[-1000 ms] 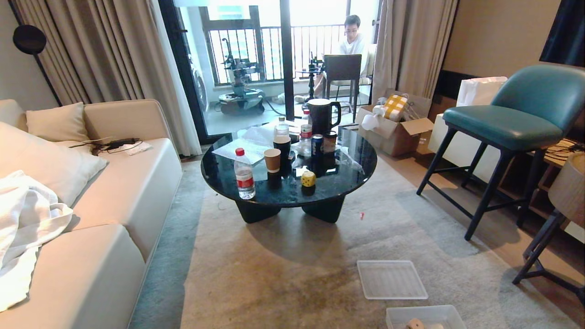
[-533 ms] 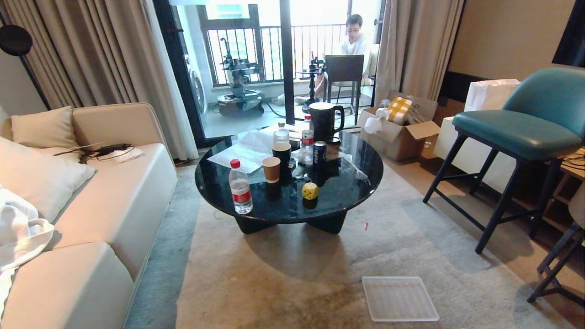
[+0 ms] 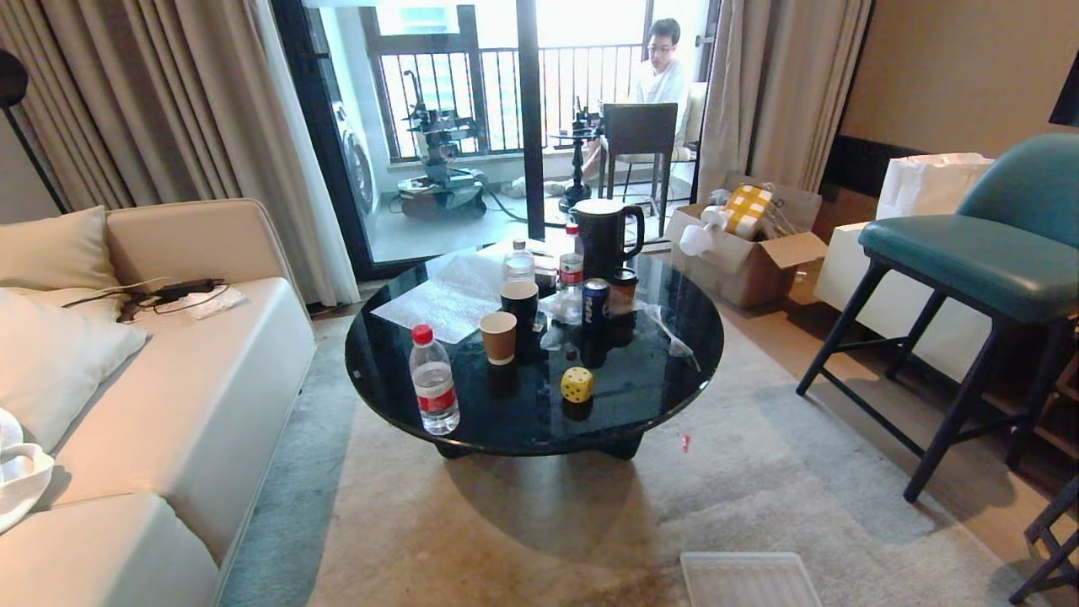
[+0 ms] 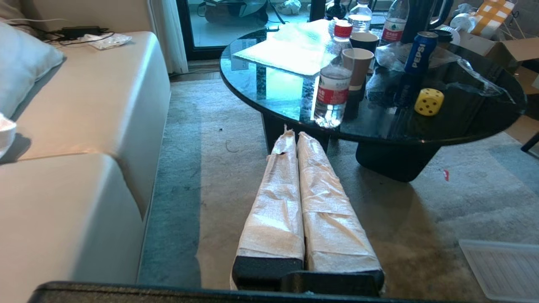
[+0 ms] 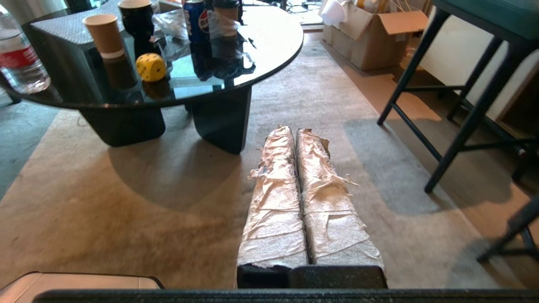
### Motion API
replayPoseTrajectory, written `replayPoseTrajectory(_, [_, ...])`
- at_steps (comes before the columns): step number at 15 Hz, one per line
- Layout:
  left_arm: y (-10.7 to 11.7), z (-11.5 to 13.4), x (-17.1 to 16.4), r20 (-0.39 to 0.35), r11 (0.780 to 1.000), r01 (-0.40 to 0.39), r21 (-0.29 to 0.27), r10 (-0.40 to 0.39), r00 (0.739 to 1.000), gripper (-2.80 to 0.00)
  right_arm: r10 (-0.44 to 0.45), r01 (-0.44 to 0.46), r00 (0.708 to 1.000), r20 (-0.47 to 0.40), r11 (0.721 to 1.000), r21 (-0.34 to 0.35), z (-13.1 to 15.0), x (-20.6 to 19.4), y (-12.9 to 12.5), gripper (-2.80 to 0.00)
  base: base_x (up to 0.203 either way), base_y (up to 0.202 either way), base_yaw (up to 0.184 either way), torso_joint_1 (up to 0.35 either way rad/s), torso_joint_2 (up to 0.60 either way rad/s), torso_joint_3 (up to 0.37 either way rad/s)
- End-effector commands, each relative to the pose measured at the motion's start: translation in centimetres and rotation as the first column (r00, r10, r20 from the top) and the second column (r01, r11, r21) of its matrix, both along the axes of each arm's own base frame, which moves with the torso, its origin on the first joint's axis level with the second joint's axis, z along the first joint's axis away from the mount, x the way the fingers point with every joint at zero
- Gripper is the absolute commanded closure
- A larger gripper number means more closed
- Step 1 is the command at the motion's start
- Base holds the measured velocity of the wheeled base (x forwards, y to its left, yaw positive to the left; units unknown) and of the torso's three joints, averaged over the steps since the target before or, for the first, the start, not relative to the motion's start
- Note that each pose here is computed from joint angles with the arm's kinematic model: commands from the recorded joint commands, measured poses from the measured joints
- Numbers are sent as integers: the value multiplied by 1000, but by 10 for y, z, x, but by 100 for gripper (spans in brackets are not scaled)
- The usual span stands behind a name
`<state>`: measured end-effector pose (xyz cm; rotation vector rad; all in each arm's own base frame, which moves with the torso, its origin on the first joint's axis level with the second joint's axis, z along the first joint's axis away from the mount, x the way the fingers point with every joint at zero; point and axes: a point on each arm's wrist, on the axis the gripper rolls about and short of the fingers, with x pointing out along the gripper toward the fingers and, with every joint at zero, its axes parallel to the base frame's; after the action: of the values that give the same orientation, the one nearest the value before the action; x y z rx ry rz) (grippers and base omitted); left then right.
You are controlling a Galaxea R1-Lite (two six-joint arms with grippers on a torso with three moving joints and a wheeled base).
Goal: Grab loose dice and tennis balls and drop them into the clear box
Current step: Pick up toys out of the box
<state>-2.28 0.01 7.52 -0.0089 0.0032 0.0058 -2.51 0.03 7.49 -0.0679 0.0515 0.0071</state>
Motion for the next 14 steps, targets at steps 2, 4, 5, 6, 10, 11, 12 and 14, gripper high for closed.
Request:
replayPoseTrajectory(2, [0,0,0,0,1000,0,1,0,1000,0,2,-2,1000,-2,1000,-1,0,0,0,0,181,0,0,8,2,2])
replayPoseTrajectory(4, [0,0,0,0,1000,0,1,0,1000,0,2,-2,1000,-2,1000,-1,0,0,0,0,187,0,-3,3,6,0])
replayPoseTrajectory(5, [0,0,0,0,1000,0,1,0,1000,0,2,-2,1000,-2,1000,-1,0,0,0,0,184,0,-3,7,6,2])
replayPoseTrajectory(6, [0,0,0,0,1000,0,1,0,1000,0,2,-2,1000,-2,1000,-1,0,0,0,0,186,0,-3,1,5,3])
replayPoseTrajectory(10, [0,0,0,0,1000,0,1,0,1000,0,2,-2,1000,-2,1000,-1,0,0,0,0,187,0,-3,0,5,3])
replayPoseTrajectory(11, [0,0,0,0,1000,0,1,0,1000,0,2,-2,1000,-2,1000,-1,0,0,0,0,184,0,-4,2,2,7])
replayPoseTrajectory(12, [0,0,0,0,1000,0,1,0,1000,0,2,-2,1000,-2,1000,-1,0,0,0,0,182,0,0,2,2,5])
replayPoseTrajectory(14, [0,0,0,0,1000,0,1,0,1000,0,2,-2,1000,-2,1000,-1,0,0,0,0,181,0,0,5,1,4])
